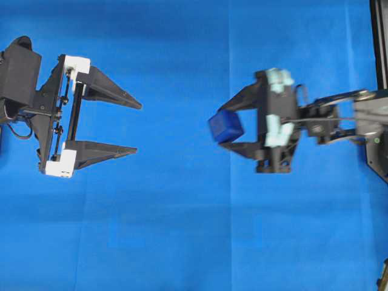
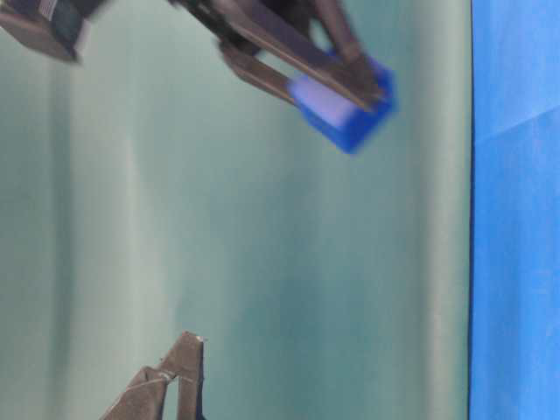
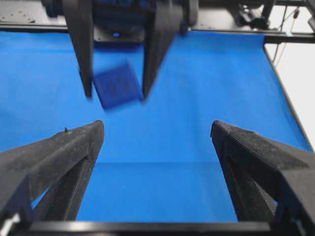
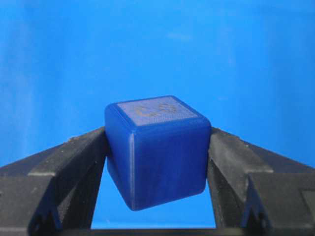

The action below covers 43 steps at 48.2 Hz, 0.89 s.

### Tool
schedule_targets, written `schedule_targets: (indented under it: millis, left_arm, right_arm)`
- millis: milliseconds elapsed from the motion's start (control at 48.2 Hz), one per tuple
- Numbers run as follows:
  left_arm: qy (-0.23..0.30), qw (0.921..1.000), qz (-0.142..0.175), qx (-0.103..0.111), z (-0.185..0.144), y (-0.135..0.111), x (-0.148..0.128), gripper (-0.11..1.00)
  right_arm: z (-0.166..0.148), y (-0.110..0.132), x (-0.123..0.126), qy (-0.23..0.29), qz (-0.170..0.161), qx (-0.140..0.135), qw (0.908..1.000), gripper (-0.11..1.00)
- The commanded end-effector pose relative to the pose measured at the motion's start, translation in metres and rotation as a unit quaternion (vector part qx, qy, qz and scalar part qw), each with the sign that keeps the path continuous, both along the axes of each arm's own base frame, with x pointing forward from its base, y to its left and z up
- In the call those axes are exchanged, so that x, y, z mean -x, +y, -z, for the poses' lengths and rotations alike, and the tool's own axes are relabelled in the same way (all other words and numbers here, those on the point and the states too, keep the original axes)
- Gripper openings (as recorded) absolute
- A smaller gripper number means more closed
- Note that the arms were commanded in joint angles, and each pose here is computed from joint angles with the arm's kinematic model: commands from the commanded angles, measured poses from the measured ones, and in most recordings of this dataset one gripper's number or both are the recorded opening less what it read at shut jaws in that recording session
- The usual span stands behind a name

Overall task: Handover the blue block to the right arm after grasping it with the left arm, then place it in the designated position.
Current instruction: 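Rotate the right gripper and lower the cube toward the table center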

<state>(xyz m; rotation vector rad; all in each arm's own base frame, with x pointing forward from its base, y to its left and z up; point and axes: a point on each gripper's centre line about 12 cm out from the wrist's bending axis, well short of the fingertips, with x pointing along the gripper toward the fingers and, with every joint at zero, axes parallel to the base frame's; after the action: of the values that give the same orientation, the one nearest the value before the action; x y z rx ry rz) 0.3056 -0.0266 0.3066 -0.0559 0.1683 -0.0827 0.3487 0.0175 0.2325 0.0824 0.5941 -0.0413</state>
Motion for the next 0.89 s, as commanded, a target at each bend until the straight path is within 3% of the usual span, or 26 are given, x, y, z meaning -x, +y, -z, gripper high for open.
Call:
schedule_targets:
  millis: [0, 415, 871]
  left_arm:
    - [-0.018, 0.9998, -0.002, 0.002, -0.012, 0.001, -0.002, 0.89]
    - [-0.017, 0.9999, -0.002, 0.003, -0.012, 0.001, -0.002, 0.89]
    - [-0.015, 0.9999, -0.002, 0.004, -0.012, 0.001, -0.002, 0.89]
  right_arm:
    - [0.001, 0.003, -0.017, -0.015, -0.008, -0.011, 0.9998, 0.44]
    - [0.062, 0.006, -0.080, -0.002, -0.023, -0.045, 0.9987, 0.44]
    - [0.111, 0.011, -0.109, 0.010, -0.014, -0.087, 0.9960, 0.44]
